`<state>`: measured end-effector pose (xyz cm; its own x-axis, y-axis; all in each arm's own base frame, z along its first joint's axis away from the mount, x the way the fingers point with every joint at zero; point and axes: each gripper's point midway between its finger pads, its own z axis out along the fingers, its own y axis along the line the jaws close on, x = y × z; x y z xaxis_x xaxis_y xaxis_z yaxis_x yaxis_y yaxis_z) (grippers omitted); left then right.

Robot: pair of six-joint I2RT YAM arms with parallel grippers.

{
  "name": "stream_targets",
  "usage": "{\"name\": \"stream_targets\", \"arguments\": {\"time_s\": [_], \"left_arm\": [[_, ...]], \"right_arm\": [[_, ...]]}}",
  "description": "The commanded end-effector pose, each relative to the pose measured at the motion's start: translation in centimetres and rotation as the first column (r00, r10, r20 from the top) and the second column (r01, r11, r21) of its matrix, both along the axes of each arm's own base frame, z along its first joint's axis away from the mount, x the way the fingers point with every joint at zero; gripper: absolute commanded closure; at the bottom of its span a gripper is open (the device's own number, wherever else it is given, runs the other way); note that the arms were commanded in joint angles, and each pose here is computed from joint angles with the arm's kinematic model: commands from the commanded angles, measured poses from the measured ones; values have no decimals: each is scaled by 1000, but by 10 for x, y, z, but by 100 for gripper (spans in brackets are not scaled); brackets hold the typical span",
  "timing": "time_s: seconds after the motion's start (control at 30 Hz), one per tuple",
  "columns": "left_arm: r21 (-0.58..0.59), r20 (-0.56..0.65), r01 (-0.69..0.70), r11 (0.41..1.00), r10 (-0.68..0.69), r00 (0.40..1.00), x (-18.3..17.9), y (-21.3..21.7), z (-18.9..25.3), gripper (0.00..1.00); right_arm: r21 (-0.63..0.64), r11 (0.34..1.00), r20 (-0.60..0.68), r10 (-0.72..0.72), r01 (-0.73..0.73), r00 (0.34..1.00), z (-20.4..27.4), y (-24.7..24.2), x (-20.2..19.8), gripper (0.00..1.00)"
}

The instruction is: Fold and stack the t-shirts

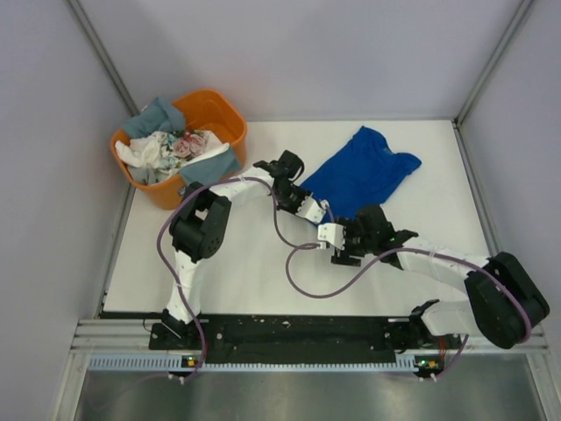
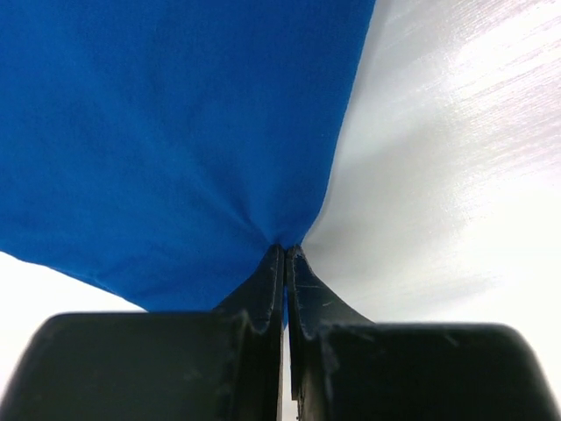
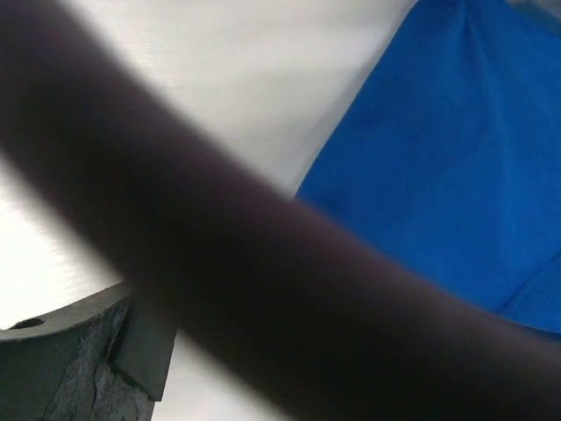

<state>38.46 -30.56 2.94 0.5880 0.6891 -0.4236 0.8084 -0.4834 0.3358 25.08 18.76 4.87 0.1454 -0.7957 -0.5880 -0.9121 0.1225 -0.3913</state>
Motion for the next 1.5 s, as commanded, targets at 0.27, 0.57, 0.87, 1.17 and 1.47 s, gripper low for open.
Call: {"name": "stream_targets", "arguments": {"time_s": [0.27, 0.57, 0.87, 1.17, 1.47], "left_arm": [[0, -95, 2, 1000, -2, 995, -27, 10, 22, 100], [5, -2, -60, 998, 60, 998, 6, 27, 31, 48], [38, 47, -28, 999, 26, 999, 8, 23, 6, 48], [65, 54, -148, 987, 144, 988, 5, 43, 41, 100], [177, -152, -191, 966, 218, 964, -87, 96, 102, 100]], "right_arm": [[-102, 994, 35, -31, 34, 999, -24, -4, 19, 73], [-135, 990, -2, 34, -34, 999, -20, -12, 0, 100], [-133, 990, 2, 40, -39, 999, -14, -12, -2, 100], [-6, 1000, -27, 15, -15, 1000, 30, 1, -15, 100], [85, 994, -109, 77, -68, 991, 84, 26, -79, 100]]}}
